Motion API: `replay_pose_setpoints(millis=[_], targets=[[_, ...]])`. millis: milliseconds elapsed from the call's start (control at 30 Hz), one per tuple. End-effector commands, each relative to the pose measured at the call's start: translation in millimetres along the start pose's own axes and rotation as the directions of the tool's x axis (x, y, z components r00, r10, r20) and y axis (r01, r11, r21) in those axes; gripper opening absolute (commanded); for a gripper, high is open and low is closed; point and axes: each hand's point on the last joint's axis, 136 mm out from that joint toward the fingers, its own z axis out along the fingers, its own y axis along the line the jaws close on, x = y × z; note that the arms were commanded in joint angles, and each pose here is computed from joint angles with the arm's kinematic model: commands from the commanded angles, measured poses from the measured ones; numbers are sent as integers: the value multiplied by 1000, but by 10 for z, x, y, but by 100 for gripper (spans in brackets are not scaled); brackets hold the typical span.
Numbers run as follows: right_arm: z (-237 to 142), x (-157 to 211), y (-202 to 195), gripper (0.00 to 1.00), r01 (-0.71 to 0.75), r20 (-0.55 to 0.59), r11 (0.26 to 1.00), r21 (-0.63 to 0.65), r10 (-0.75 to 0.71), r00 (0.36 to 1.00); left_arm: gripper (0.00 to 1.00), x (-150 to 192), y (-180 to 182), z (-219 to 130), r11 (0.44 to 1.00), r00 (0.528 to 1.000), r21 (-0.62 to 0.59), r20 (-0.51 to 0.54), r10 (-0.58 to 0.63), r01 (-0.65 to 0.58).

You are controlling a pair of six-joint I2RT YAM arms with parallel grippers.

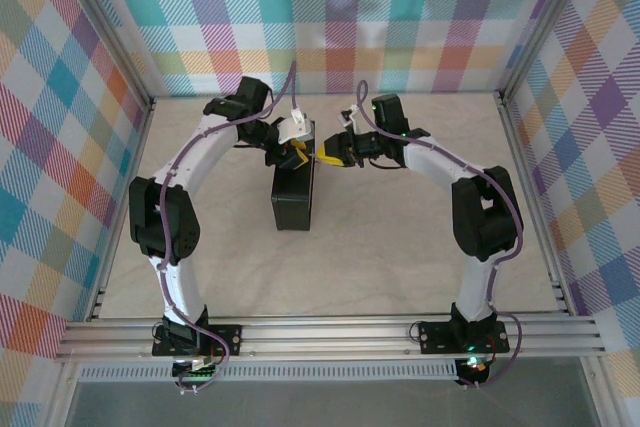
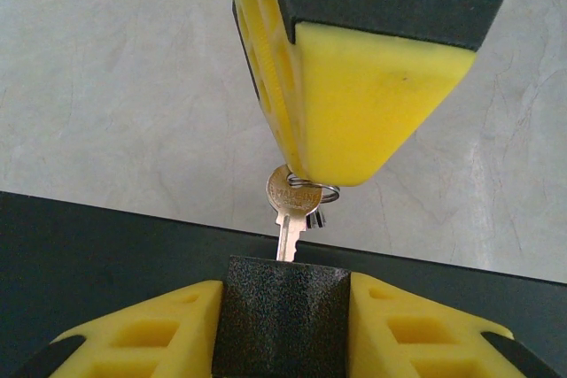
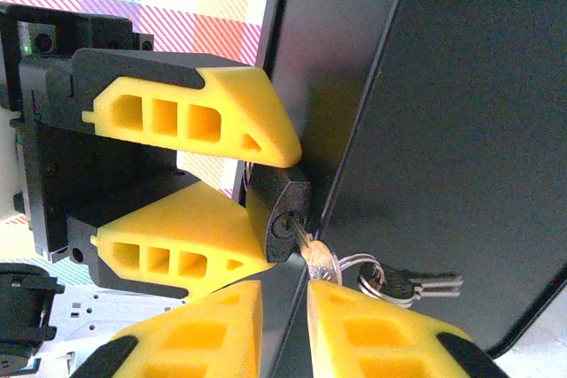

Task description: Unlock a padlock with a key

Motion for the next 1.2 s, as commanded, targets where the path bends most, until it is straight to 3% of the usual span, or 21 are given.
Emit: replay_pose_setpoints(millis=[0,300,1167], targets=[[24,-40,15,21,10,-1,1000,-6,-10,1000,35,210,-29,125,999,998,31,-47,-33,35],[-167,-66,8,25,18,45,1000,18,-19,999,35,215,-20,119,999,998,26,-49,-39,40],[73,-109,-47,23,4,4,1000,-15,-4,1000,33,172,9,114,998,998,20,-39,-51,52]])
